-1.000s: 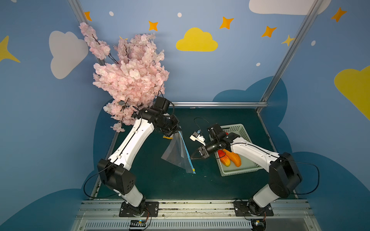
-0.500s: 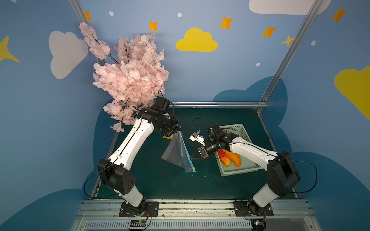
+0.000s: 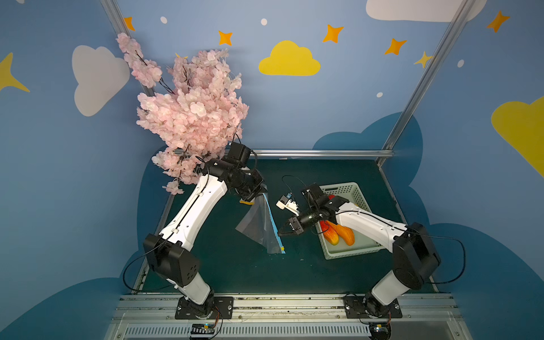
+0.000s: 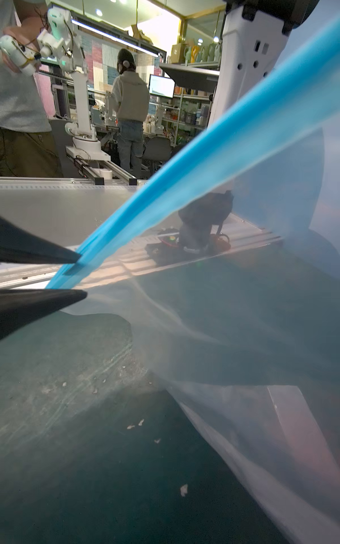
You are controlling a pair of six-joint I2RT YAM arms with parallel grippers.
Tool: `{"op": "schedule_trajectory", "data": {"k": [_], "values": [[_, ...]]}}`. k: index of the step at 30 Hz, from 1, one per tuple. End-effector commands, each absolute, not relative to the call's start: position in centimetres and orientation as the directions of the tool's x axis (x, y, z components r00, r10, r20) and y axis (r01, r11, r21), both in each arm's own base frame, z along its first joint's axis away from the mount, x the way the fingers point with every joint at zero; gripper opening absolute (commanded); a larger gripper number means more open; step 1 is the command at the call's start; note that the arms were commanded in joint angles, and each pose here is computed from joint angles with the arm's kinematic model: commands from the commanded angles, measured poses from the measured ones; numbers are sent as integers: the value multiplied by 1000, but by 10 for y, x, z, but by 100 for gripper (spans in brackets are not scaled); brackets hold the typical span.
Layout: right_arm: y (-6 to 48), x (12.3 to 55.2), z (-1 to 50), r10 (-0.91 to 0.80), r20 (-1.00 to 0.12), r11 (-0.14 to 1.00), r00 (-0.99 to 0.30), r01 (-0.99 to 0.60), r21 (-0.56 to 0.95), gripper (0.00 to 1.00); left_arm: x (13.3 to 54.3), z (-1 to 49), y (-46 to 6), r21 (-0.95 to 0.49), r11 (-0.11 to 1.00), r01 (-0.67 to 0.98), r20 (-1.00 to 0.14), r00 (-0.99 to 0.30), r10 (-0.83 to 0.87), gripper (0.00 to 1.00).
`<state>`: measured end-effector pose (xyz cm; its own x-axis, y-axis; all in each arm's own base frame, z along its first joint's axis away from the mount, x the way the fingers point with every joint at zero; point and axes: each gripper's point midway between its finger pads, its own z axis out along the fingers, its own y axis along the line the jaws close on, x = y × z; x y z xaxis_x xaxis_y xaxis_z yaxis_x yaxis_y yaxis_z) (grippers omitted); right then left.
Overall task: Place the mango in a zip-top bag and seal the zipper
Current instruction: Open the zipper of the food storage bag at the center of the board.
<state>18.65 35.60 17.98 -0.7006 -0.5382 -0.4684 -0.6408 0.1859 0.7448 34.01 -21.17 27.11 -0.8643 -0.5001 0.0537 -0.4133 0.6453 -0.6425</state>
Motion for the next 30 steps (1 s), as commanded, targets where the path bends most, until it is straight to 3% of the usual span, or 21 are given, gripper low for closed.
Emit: {"op": "schedule_trajectory", "data": {"k": [1, 7, 14, 26, 30], "values": [[365, 194, 195, -509, -531, 203, -677, -694, 690, 18, 337, 274, -208, -640, 639, -426, 48, -853, -520, 3], [369, 203, 196, -477, -569, 285, -670, -730, 621, 26, 335, 269, -206, -632, 614, -473, 69, -823, -564, 3], [371, 212, 201, -435, -623, 344, -650, -760, 552, 28, 332, 259, -204, -622, 562, -545, 116, -774, -623, 3], [368, 210, 192, -453, -617, 387, -643, -766, 513, 27, 335, 258, -206, -634, 527, -567, 142, -755, -641, 3], [343, 210, 193, -452, -592, 428, -667, -745, 512, 33, 335, 258, -204, -634, 533, -560, 135, -759, -637, 3]]}}
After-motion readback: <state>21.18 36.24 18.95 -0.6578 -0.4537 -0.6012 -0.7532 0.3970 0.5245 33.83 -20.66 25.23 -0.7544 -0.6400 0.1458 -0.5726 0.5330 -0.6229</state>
